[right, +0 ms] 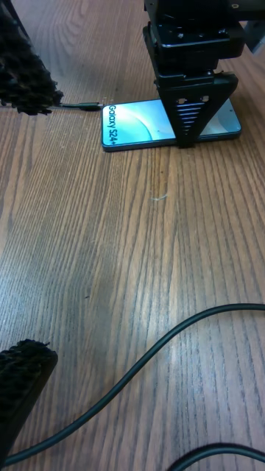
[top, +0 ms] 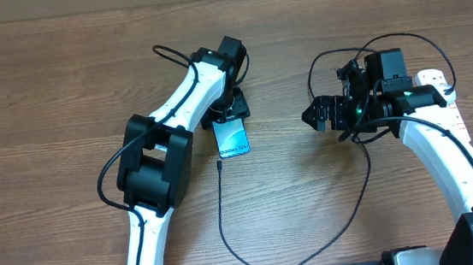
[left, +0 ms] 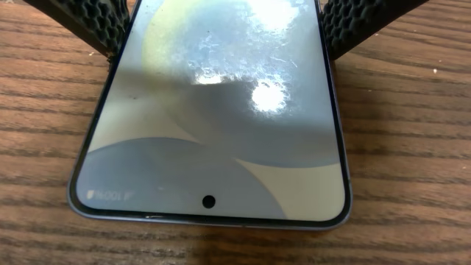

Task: Plug charger to phone and switch on socket
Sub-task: 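Move the right gripper left toward the phone's side edge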

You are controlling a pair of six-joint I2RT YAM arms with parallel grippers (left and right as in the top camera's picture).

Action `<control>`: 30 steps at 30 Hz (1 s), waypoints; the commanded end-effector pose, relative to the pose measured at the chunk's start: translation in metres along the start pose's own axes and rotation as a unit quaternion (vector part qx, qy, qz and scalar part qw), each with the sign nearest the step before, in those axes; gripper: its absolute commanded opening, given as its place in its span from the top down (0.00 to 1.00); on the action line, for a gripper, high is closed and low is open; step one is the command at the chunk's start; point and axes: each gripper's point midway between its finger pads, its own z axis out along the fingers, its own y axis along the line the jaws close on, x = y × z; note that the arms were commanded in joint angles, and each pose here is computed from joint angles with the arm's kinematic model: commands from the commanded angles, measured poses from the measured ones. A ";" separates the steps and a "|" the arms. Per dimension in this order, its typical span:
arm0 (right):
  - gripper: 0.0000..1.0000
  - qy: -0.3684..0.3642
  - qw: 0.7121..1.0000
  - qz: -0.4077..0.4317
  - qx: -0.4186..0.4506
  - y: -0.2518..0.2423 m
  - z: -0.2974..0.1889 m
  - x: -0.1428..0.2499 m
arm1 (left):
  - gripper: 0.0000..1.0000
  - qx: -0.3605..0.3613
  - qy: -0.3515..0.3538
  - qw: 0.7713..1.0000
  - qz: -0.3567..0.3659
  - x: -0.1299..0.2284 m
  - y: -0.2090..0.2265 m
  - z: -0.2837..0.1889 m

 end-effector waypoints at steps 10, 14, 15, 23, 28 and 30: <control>0.00 -0.030 0.999 -0.019 -0.003 0.005 -0.005 -0.017 | 0.31 -0.029 0.007 1.000 0.001 0.002 0.020 0.007; 0.00 -0.037 0.999 -0.021 -0.011 0.009 -0.005 -0.021 | 0.30 -0.012 0.007 1.000 0.014 0.003 0.015 -0.002; 0.00 -0.035 0.999 -0.022 -0.029 0.015 -0.005 -0.020 | 0.30 -0.009 0.007 1.000 0.014 0.003 0.014 -0.004; 0.00 -0.017 0.996 -0.020 -0.089 0.035 -0.007 -0.012 | 0.29 0.002 0.009 1.000 0.021 0.005 0.011 -0.008; 0.00 -0.010 0.996 -0.016 -0.091 0.035 -0.007 -0.009 | 0.28 0.005 0.010 1.000 0.023 0.005 0.010 -0.008; 0.00 -0.008 0.995 -0.017 -0.097 0.038 -0.007 -0.008 | 0.28 0.005 0.010 1.000 0.023 0.005 0.010 -0.008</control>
